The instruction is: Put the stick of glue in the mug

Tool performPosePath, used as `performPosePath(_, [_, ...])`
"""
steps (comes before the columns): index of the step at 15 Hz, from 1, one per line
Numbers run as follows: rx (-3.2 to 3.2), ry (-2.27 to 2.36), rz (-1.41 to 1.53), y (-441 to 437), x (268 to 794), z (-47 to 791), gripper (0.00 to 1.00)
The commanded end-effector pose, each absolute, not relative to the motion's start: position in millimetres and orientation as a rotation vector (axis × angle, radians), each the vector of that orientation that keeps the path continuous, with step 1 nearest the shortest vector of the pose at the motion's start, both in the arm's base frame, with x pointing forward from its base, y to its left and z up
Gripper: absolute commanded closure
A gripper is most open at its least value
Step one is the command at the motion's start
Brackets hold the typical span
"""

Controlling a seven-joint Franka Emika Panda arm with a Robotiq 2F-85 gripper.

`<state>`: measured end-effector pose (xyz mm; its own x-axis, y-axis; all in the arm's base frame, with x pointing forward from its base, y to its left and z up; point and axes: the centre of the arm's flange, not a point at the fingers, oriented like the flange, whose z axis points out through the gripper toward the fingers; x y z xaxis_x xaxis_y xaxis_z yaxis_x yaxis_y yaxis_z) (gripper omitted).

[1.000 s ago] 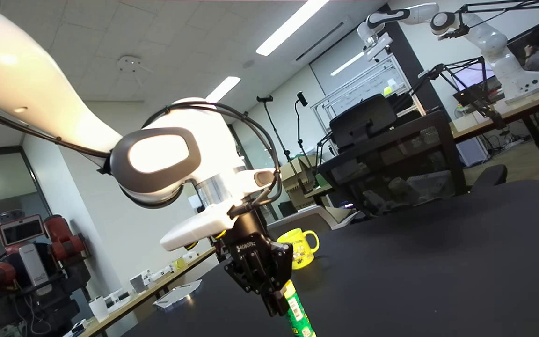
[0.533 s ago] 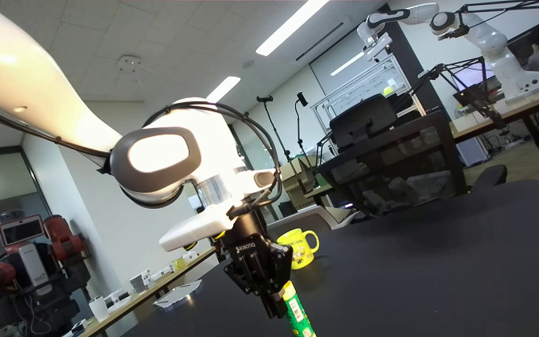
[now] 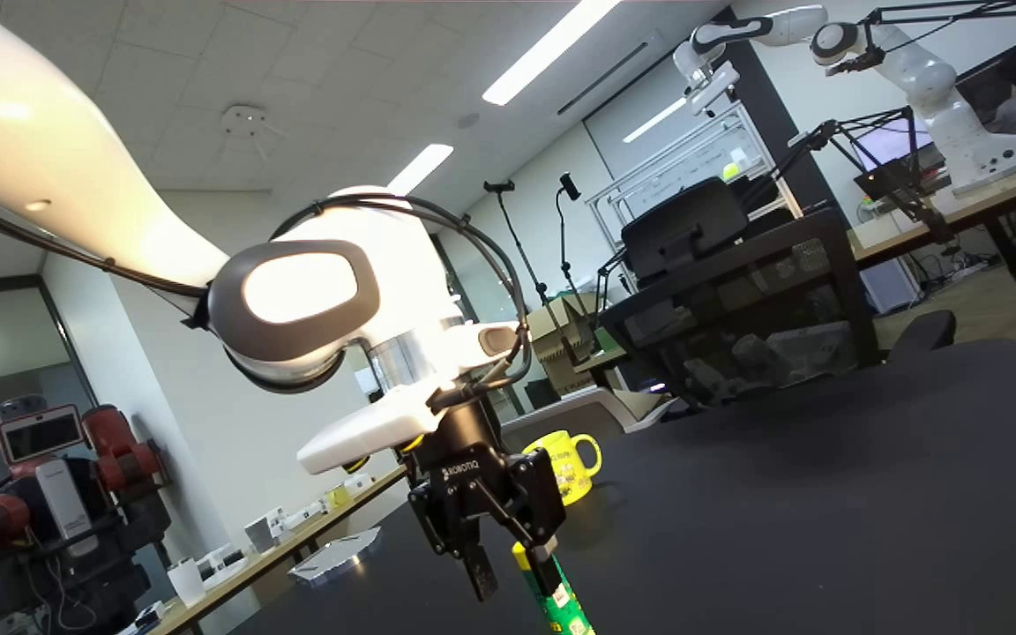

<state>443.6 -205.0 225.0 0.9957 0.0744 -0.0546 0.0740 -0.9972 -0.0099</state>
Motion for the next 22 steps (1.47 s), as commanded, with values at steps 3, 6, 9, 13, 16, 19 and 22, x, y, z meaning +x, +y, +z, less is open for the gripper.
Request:
performPosePath(3, [-3.172, -0.129, 0.011, -206, 449, 226, 0.00])
performPosePath(6, [-3.196, -0.163, -0.055, -206, 451, 228, 0.00])
performPosePath(9, [-3.193, -0.179, -0.061, -204, 453, 228, 0.26])
performPosePath(13, [-3.182, -0.136, -0.031, -207, 455, 228, 0.55])
performPosePath(16, [-3.172, -0.116, 0.014, -211, 454, 227, 0.75])
performPosePath(19, [-3.176, -0.109, 0.059, -213, 453, 231, 0.92])
performPosePath(22, [-3.190, -0.122, 0.084, -214, 456, 244, 0.92])
